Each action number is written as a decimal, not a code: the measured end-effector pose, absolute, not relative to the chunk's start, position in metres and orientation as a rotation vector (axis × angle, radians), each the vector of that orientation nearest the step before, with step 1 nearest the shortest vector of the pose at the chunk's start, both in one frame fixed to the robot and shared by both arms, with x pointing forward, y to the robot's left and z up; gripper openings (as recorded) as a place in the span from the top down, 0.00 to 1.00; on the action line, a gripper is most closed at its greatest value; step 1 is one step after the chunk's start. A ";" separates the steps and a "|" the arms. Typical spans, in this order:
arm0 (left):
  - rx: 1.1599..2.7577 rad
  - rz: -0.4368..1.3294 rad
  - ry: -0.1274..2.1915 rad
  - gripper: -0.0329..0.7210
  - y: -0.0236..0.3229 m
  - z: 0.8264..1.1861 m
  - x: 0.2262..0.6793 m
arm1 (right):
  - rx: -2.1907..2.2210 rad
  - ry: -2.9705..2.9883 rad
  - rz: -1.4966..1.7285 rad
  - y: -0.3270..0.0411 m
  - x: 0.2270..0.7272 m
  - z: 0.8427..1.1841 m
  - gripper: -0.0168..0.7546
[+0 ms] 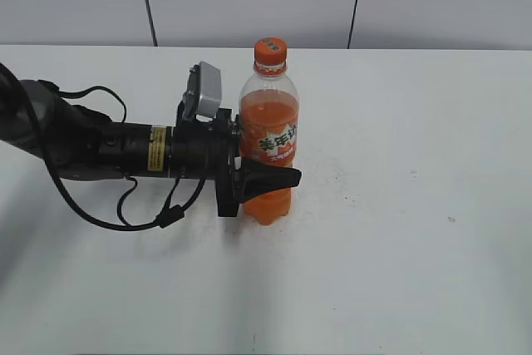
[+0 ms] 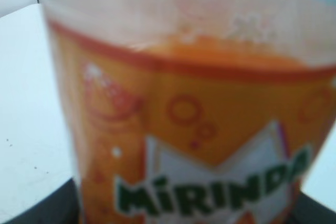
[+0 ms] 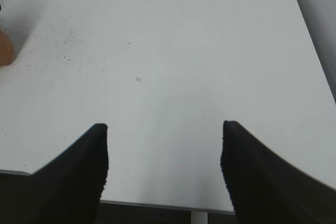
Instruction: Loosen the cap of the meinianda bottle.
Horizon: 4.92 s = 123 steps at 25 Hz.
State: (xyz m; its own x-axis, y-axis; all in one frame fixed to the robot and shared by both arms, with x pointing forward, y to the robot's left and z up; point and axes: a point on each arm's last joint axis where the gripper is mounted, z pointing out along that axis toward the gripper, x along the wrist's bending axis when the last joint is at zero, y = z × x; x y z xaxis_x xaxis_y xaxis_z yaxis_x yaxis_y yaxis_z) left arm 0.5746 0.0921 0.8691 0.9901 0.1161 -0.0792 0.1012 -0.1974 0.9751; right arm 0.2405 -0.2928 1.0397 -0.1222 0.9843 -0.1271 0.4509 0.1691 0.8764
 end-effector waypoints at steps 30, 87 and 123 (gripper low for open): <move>1.763 0.007 0.130 0.41 0.092 0.867 0.573 | 1.393 1.679 0.904 -0.293 0.240 1.041 0.32; 1.759 0.008 0.124 0.41 0.092 0.868 0.572 | 2.035 2.249 0.720 -0.092 0.550 1.135 0.28; 1.759 0.008 0.123 0.41 0.092 0.868 0.572 | 1.975 2.288 0.609 -0.028 0.538 1.101 0.45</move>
